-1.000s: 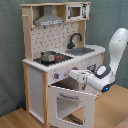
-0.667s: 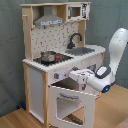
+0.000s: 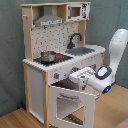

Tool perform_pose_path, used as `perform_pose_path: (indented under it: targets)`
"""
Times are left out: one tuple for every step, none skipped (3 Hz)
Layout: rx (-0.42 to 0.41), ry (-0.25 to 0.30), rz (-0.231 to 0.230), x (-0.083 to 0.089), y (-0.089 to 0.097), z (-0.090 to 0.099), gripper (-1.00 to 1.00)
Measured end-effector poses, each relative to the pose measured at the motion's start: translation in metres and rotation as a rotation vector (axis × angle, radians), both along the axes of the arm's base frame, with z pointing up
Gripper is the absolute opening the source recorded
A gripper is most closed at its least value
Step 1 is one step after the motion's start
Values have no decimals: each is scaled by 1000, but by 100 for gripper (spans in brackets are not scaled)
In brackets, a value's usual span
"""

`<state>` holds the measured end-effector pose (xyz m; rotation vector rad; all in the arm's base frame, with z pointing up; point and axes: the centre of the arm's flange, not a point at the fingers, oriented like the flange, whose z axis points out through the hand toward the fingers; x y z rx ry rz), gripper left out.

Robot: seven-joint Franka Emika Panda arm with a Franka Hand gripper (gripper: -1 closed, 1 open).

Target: Play with the kitchen

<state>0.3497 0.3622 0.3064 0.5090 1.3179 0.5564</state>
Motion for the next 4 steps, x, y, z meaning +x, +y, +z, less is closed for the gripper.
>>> perform_pose_path:
  targets:
    - [-105, -5, -10, 0, -1, -1, -100]
    - [-16, 42, 17, -2, -1, -7, -100]
    - [1, 50, 22, -3, 0, -8, 100]
    - [110, 100, 42, -5, 1, -16, 100]
